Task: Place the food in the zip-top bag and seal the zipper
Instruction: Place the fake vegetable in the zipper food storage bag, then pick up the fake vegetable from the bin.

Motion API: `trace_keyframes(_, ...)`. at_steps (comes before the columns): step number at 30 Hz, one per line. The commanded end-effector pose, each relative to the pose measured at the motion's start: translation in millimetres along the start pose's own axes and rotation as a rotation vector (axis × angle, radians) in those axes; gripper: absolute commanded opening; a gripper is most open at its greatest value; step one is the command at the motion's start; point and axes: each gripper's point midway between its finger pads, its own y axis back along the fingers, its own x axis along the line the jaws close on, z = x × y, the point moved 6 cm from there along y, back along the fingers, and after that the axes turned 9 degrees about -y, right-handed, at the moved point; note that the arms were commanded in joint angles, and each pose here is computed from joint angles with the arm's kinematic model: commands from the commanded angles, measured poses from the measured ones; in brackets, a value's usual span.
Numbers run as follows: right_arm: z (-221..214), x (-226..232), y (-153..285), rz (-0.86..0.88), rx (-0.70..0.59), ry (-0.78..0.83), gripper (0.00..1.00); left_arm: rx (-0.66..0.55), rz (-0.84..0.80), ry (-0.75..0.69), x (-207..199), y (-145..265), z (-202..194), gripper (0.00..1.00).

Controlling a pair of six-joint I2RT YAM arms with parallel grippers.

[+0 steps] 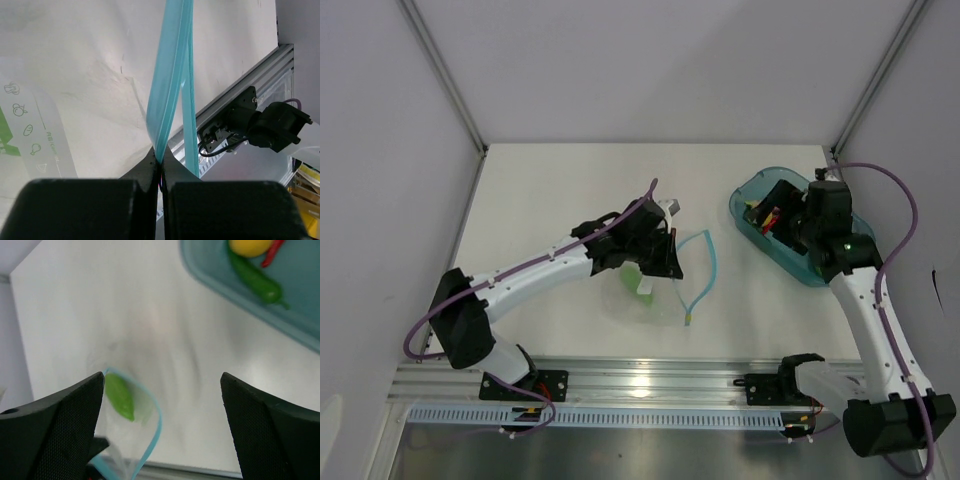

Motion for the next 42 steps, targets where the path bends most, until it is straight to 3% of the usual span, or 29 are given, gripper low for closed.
trace_keyframes(1, 28, -19, -12, -0.034, -0.022, 0.021, 0.99, -0.011, -0.029, -0.021, -2, 4, 1, 0.01)
trace_keyframes(5, 72, -52, -36, -0.135, -0.078, -0.006, 0.99, -0.011, -0.041, -0.027, -3, 8, -1, 0.01)
trace_keyframes(9, 99, -78, -74, -0.221, -0.008, -0.021, 0.97, -0.011, -0.035, -0.040, -2, 12, -3, 0.01)
trace_keyframes(14, 112, -102, -133, -0.266, 0.130, -0.012, 0.85, -0.008, -0.037, -0.046, -1, 15, -5, 0.01)
trace_keyframes(18, 106, -124, -169, -0.331, 0.274, 0.002, 0.72, -0.004, -0.042, -0.048, -1, 18, -7, 0.01)
trace_keyframes(23, 90, -138, -200, -0.319, 0.403, 0.044, 0.65, 0.000, -0.031, -0.056, 2, 20, -10, 0.01)
trace_keyframes(35, 47, -141, -205, -0.191, 0.565, 0.100, 0.67, 0.026, -0.040, -0.053, 3, 11, -13, 0.01)
trace_keyframes(42, 35, -157, -215, -0.204, 0.632, 0.124, 0.66, 0.032, -0.037, -0.058, 3, 11, -13, 0.00)
